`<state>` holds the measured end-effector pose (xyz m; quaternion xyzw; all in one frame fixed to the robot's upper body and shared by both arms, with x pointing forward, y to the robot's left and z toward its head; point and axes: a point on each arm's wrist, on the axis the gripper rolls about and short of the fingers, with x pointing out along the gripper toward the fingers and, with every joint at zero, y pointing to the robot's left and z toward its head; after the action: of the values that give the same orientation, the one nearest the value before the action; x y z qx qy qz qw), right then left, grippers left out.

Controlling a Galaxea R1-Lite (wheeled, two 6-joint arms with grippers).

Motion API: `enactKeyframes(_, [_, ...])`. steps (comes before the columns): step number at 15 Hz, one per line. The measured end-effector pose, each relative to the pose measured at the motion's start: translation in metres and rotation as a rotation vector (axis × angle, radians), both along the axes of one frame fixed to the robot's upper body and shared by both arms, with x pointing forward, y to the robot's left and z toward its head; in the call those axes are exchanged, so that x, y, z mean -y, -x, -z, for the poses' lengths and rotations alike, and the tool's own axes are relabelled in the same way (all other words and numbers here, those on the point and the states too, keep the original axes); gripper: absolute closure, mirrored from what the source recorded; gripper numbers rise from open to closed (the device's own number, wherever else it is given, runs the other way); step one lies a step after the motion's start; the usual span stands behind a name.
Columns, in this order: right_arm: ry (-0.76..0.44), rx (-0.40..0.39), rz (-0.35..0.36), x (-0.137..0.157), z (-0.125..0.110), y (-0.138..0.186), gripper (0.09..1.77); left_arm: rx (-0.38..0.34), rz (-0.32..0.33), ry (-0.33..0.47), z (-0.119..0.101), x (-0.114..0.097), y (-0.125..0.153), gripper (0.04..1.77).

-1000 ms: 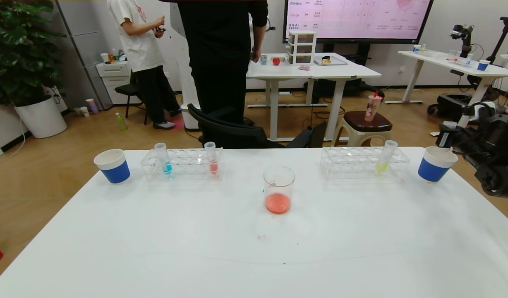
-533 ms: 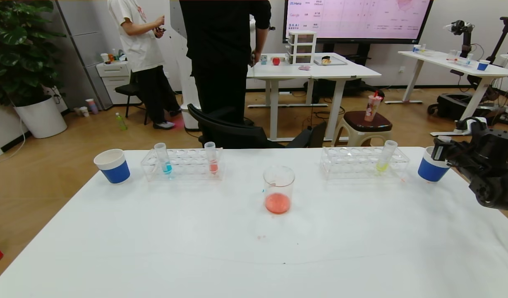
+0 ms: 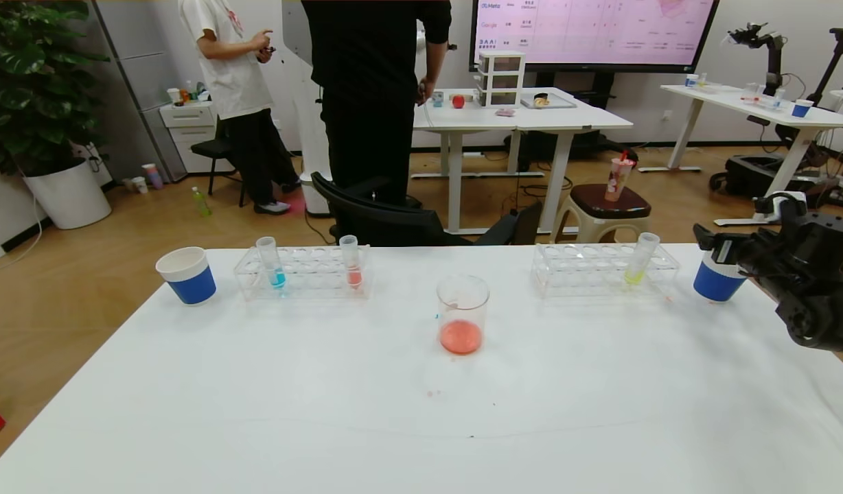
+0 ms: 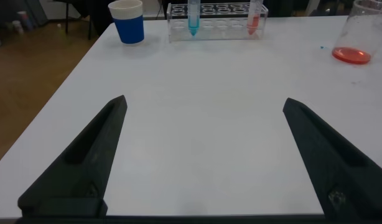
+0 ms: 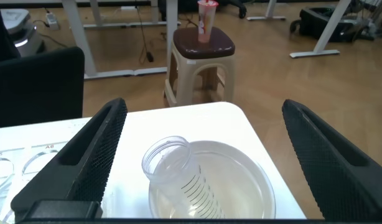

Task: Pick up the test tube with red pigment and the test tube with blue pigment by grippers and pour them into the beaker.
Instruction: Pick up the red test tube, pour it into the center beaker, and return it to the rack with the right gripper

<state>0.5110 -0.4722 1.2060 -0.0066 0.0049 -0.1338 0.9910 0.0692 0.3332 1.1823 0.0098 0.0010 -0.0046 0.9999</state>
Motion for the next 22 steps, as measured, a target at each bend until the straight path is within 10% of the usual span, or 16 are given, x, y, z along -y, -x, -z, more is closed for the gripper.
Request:
enactKeyframes(10, [-0.048,0.126,-0.301,-0.133,-0.096,0.040,0.12,0.000,0.002,0.000,0.000,0.000,0.000,0.06])
enactKeyframes(22, [0.024,0.428,-0.273,-0.130,-0.200,0.249,0.12,0.000,0.000,0.000,0.000,0.000,0.000,0.06])
